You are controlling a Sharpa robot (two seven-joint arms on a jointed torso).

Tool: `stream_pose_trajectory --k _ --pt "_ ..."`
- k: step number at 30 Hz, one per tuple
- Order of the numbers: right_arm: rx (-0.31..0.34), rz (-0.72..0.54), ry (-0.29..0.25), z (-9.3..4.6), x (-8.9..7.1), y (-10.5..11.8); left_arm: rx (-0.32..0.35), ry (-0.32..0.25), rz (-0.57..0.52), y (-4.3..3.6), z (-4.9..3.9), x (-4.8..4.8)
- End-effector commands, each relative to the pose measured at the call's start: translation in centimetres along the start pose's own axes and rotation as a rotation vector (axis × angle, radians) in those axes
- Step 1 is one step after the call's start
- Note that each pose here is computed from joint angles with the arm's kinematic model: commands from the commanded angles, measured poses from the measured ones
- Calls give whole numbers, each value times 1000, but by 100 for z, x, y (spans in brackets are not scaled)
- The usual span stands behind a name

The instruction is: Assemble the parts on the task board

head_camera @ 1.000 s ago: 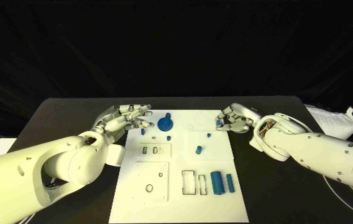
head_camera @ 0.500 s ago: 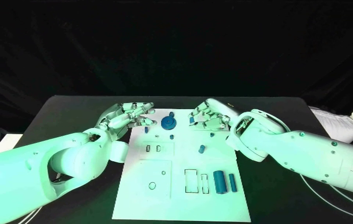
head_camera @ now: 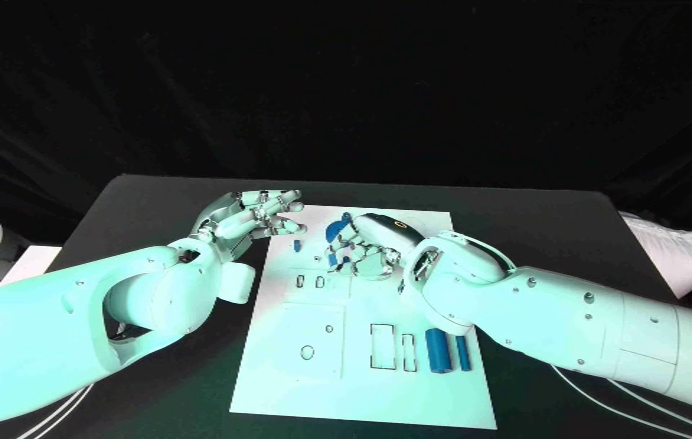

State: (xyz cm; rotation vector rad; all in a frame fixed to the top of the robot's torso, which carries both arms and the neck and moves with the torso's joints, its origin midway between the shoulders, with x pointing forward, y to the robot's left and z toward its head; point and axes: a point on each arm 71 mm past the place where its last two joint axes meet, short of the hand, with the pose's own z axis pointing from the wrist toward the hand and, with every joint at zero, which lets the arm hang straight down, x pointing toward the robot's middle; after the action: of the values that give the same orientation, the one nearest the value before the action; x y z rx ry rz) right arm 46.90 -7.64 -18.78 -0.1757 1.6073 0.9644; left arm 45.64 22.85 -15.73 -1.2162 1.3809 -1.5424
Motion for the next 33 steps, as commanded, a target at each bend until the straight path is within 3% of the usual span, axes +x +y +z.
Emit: stream_pose_trajectory --k 1,12,33 --pt "28 -71 38 22 90 -1 13 20 -15 -15 1 17" --pt "30 -111 84 52 288 71 14 33 -20 -16 -6 57" --pt "67 -176 77 13 296 14 20 51 -27 -20 -6 69"
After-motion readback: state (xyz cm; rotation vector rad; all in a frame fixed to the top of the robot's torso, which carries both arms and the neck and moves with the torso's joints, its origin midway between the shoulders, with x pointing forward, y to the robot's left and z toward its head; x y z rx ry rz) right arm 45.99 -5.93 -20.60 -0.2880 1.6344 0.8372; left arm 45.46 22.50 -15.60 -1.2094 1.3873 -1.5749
